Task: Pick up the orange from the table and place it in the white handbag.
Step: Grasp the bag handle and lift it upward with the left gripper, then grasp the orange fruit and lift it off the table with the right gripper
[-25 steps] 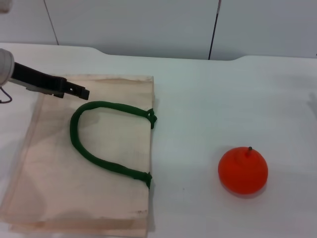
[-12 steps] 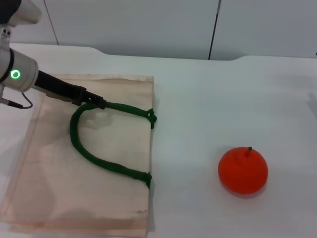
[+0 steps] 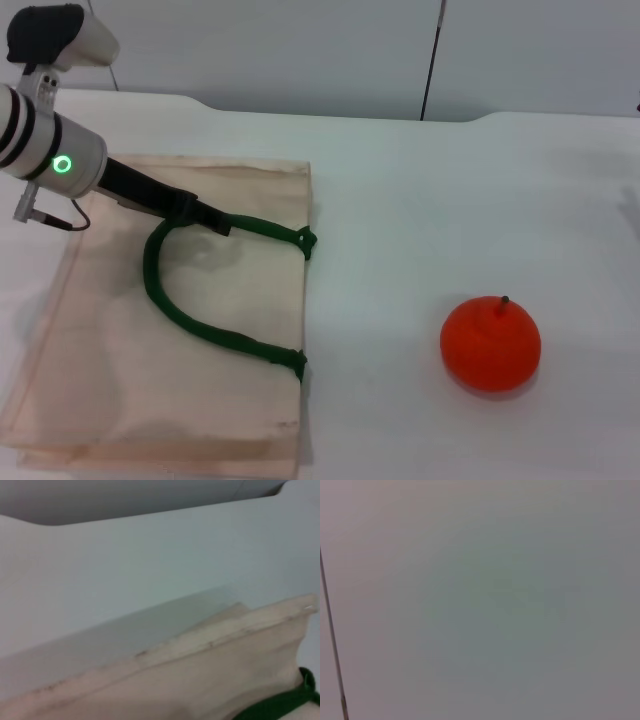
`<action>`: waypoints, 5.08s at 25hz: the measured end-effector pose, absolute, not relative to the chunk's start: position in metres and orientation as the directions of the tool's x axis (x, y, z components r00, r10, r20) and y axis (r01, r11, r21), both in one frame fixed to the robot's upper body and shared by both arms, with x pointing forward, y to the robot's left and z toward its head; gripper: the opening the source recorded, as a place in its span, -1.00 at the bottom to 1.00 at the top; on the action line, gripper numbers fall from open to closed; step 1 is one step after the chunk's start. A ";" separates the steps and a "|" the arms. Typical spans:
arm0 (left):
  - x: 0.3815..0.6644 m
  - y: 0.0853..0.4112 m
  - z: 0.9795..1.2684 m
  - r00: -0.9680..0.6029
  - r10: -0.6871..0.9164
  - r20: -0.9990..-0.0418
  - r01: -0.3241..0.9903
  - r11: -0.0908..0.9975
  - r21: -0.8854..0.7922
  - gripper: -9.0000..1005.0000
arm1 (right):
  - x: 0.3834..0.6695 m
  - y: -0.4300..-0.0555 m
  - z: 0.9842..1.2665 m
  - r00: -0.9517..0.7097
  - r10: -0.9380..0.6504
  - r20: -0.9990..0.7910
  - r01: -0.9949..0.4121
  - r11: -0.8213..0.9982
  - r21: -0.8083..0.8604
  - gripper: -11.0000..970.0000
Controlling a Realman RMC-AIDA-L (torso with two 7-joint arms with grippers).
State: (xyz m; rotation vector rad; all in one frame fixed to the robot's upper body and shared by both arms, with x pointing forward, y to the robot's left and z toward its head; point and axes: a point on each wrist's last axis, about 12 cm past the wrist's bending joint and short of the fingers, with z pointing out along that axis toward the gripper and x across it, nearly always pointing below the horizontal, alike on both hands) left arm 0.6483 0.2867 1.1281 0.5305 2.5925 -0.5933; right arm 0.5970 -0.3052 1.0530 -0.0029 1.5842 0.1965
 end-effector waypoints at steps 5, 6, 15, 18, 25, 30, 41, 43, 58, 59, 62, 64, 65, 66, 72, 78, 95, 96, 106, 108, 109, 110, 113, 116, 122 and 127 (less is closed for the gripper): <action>0.648 0.289 1.128 -0.848 0.275 -0.453 0.436 0.848 -0.301 0.46 | 0.597 -0.306 1.053 -0.026 0.118 -0.993 -0.124 0.985 0.121 0.83; 0.649 0.290 1.129 -0.849 0.273 -0.452 0.433 0.850 -0.300 0.39 | 0.597 -0.306 1.053 -0.026 0.118 -0.993 -0.124 0.985 0.120 0.83; 0.652 0.289 1.136 -0.843 0.287 -0.455 0.447 0.845 -0.294 -0.18 | 0.597 -0.307 1.053 -0.025 0.114 -0.993 -0.121 0.986 0.117 0.83; 0.653 0.284 1.141 -0.831 0.314 -0.459 0.477 0.826 -0.299 -0.36 | 0.596 -0.308 1.053 -0.026 0.116 -0.993 -0.118 0.986 0.118 0.83; 0.675 0.278 1.220 -0.721 0.435 -0.539 0.632 0.732 -0.255 -0.67 | 0.595 -0.310 1.052 -0.027 0.117 -0.993 -0.110 0.987 0.120 0.83; 0.681 0.274 1.277 -0.632 0.497 -0.594 0.706 0.686 -0.177 -0.73 | 0.594 -0.311 1.051 -0.029 0.117 -0.993 -0.107 0.987 0.119 0.83; 0.682 0.230 1.358 -0.400 0.654 -0.642 0.871 0.489 -0.044 -0.73 | 0.593 -0.319 1.047 -0.067 0.167 -0.984 -0.075 0.982 0.172 0.83; 0.679 0.226 1.367 -0.368 0.669 -0.646 0.888 0.459 -0.030 -0.73 | 0.593 -0.324 1.047 -0.080 0.188 -0.979 -0.064 0.979 0.193 0.83; 0.662 0.239 1.372 -0.365 0.683 -0.633 0.881 0.473 0.002 -0.72 | 0.595 -0.344 1.057 -0.138 0.270 -0.953 -0.142 0.947 0.288 0.83; 0.661 0.241 1.373 -0.363 0.681 -0.636 0.879 0.476 0.007 -0.72 | 0.595 -0.347 1.061 -0.142 0.276 -0.951 -0.160 0.941 0.297 0.83; 0.658 0.245 1.378 -0.356 0.678 -0.644 0.881 0.472 0.010 -0.72 | 0.593 -0.361 1.075 -0.155 0.270 -0.950 -0.243 0.922 0.302 0.83; 0.657 0.243 1.382 -0.340 0.683 -0.647 0.889 0.458 0.016 -0.72 | 0.592 -0.370 1.085 -0.185 0.230 -0.955 -0.321 0.905 0.280 0.83; 0.657 0.239 1.385 -0.323 0.690 -0.648 0.897 0.442 0.024 -0.72 | 0.591 -0.374 1.090 -0.203 0.208 -0.957 -0.359 0.893 0.271 0.83; 0.657 0.239 1.385 -0.323 0.690 -0.648 0.897 0.442 0.024 -0.72 | 0.591 -0.377 1.094 -0.221 0.190 -0.957 -0.396 0.879 0.266 0.83; 0.654 0.224 1.393 -0.284 0.712 -0.643 0.922 0.387 0.021 -0.72 | 0.584 -0.379 1.111 -0.297 0.030 -0.954 -0.610 0.763 0.214 0.83; 0.652 0.227 1.396 -0.294 0.717 -0.632 0.920 0.392 0.017 -0.71 | 0.573 -0.364 1.125 -0.342 -0.156 -0.927 -0.802 0.562 0.201 0.83; 0.647 0.267 1.373 -0.283 0.573 -0.769 0.881 0.472 0.027 -0.71 | 0.578 -0.319 1.128 -0.444 -0.312 -0.840 -0.850 0.444 0.285 0.83; 0.646 0.269 1.371 -0.287 0.569 -0.770 0.879 0.476 0.024 -0.70 | 0.578 -0.314 1.127 -0.444 -0.328 -0.834 -0.856 0.431 0.287 0.83; 0.646 0.270 1.367 -0.295 0.569 -0.768 0.881 0.474 0.012 -0.70 | 0.577 -0.291 1.116 -0.435 -0.418 -0.798 -0.872 0.416 0.258 0.83; 0.646 0.269 1.366 -0.296 0.571 -0.766 0.881 0.472 0.011 -0.70 | 0.579 -0.291 1.113 -0.440 -0.436 -0.785 -0.868 0.431 0.247 0.82; 0.646 0.269 1.365 -0.297 0.571 -0.765 0.882 0.472 0.010 -0.70 | 0.579 -0.291 1.111 -0.444 -0.451 -0.774 -0.866 0.437 0.243 0.81; 0.646 0.269 1.365 -0.297 0.571 -0.766 0.882 0.472 0.010 -0.70 | 0.579 -0.290 1.109 -0.449 -0.462 -0.765 -0.865 0.438 0.244 0.80; 0.646 0.269 1.364 -0.297 0.571 -0.765 0.882 0.470 0.008 -0.70 | 0.576 -0.289 1.105 -0.472 -0.498 -0.728 -0.863 0.431 0.265 0.79; 0.646 0.270 1.364 -0.300 0.571 -0.764 0.881 0.473 0.007 -0.70 | 0.571 -0.286 1.099 -0.496 -0.528 -0.690 -0.859 0.413 0.301 0.77; 0.646 0.271 1.364 -0.301 0.567 -0.767 0.880 0.475 0.006 -0.69 | 0.573 -0.270 1.091 -0.497 -0.572 -0.653 -0.865 0.388 0.318 0.74; 0.645 0.271 1.362 -0.300 0.567 -0.767 0.880 0.474 0.006 -0.69 | 0.580 -0.266 1.085 -0.493 -0.573 -0.655 -0.862 0.422 0.280 0.71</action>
